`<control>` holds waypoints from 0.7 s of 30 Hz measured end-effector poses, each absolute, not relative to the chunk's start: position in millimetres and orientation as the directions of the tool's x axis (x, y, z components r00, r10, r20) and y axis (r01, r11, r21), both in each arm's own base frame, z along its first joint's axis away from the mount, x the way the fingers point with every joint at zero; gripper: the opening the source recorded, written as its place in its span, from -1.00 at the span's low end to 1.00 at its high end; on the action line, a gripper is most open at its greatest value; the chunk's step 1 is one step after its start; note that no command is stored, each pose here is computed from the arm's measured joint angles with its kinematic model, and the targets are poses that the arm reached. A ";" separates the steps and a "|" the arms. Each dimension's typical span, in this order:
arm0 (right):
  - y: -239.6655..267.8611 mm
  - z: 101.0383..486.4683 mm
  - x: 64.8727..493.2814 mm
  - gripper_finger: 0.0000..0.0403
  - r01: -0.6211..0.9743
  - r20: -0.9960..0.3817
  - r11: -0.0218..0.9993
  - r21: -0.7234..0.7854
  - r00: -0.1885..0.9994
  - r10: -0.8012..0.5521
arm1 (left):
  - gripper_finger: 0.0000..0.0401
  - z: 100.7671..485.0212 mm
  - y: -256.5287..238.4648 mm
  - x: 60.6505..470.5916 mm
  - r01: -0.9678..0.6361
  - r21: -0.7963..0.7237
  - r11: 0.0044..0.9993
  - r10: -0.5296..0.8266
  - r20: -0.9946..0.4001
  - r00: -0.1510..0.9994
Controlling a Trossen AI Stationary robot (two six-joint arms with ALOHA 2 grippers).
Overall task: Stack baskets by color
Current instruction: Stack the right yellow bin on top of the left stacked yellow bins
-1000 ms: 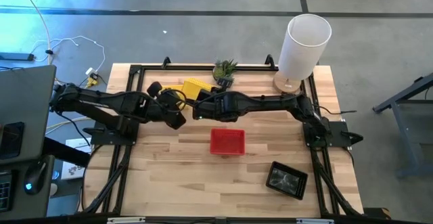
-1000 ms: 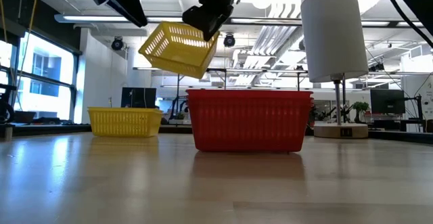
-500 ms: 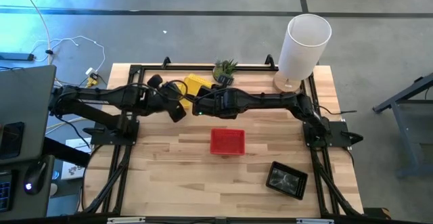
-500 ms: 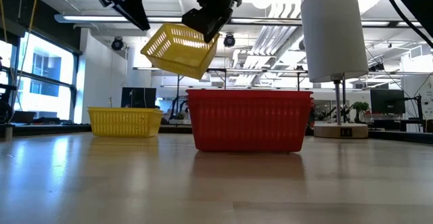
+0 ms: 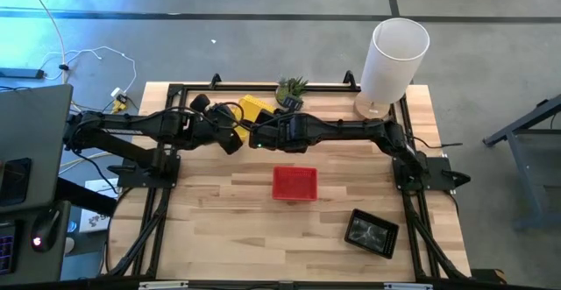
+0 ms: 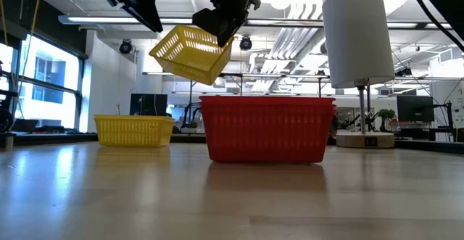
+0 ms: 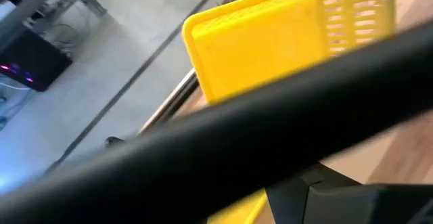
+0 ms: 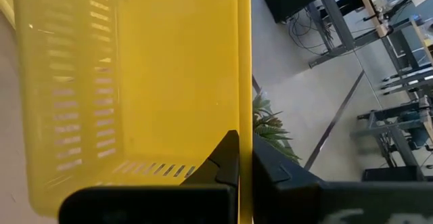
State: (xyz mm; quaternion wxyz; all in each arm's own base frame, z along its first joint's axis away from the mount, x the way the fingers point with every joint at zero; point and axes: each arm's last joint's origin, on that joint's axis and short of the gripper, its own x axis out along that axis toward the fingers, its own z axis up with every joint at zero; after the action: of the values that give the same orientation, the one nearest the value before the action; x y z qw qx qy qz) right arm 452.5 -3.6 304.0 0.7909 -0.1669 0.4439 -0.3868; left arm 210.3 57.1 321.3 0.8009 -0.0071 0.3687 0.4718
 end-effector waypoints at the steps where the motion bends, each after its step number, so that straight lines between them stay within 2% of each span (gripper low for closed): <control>1: -3.6 304.1 452.6 -1.00 0.464 -0.573 0.645 -0.607 0.307 -0.760 | -0.50 321.4 57.2 210.3 -0.762 0.342 0.550 0.755 -0.593 0.279; 21: -5.8 304.2 454.4 -1.00 0.470 -0.582 0.660 -0.587 0.322 -0.747 | -0.50 313.4 76.2 217.5 -0.767 0.400 0.502 0.780 -0.592 0.202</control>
State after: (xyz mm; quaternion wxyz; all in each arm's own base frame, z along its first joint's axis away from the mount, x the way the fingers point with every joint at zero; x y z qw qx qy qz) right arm 454.4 -5.8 304.2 0.7977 -0.1574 0.4399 -0.3813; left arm 217.5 76.2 313.4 0.7752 0.0084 0.3874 0.4989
